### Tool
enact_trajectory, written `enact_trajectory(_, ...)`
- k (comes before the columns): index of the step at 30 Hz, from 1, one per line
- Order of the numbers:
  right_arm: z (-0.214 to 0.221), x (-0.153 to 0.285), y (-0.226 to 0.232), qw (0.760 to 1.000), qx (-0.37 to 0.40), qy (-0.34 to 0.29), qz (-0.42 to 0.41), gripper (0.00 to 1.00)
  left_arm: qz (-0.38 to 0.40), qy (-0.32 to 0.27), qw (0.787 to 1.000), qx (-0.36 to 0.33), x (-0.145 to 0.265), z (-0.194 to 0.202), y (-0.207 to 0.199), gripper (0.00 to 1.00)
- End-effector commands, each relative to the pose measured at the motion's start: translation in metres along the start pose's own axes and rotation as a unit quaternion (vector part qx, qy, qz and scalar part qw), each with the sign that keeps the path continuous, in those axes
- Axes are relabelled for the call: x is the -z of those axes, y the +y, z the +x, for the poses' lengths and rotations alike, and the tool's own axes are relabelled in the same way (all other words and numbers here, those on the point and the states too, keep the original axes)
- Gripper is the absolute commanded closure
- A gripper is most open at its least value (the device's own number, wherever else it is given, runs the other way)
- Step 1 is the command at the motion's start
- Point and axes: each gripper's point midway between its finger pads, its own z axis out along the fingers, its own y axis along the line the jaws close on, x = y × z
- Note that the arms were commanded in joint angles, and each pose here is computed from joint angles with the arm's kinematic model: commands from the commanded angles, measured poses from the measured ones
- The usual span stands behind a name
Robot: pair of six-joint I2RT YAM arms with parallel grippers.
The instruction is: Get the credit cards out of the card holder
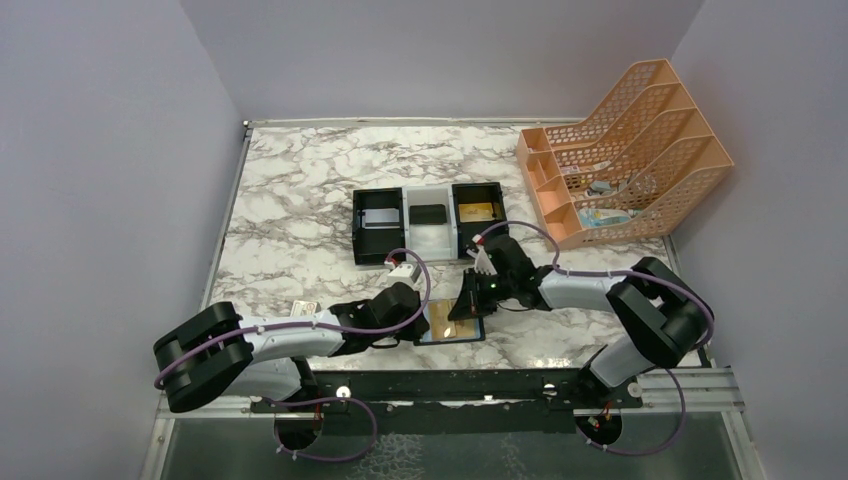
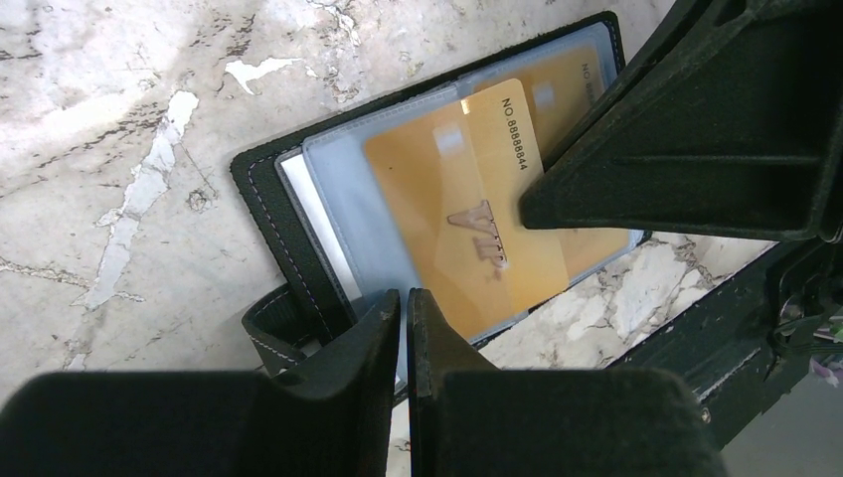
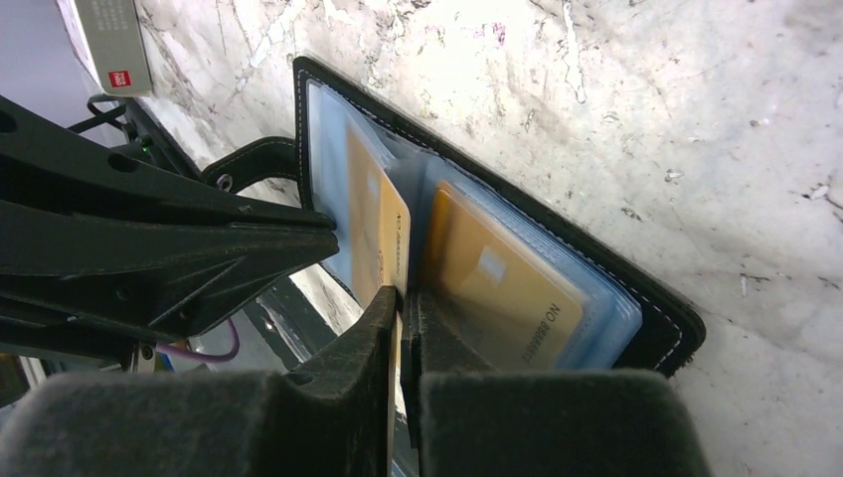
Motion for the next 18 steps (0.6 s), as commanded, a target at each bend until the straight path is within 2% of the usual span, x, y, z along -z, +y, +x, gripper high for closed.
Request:
enact_trajectory(1,-0.006,0.007,-0.012,0.999,-0.001,-0.033,0.035,0.96,-0.028,-0.001,1.000,-0.001,0.000,0.006,0.016,0.89)
enact_trajectory(8,-0.015,0.018,-0.011,0.996,0.003,-0.077,0.042,0.96,-0.024,-0.016,1.000,0.001,0.005,0.001,0.016,0.89)
enact_trajectory(11,-0.013,0.017,-0.013,0.996,0.003,-0.070,0.047,0.96,-0.018,-0.024,1.000,0.004,0.007,-0.002,0.014,0.89)
enact_trajectory(14,-0.006,0.013,-0.012,0.998,-0.008,-0.054,0.032,0.96,0.006,-0.044,0.999,0.008,0.011,-0.012,0.003,0.82)
enact_trajectory(18,0.000,0.007,-0.011,0.999,-0.019,-0.040,0.015,0.96,0.055,-0.088,0.994,0.017,0.022,-0.037,-0.022,0.78)
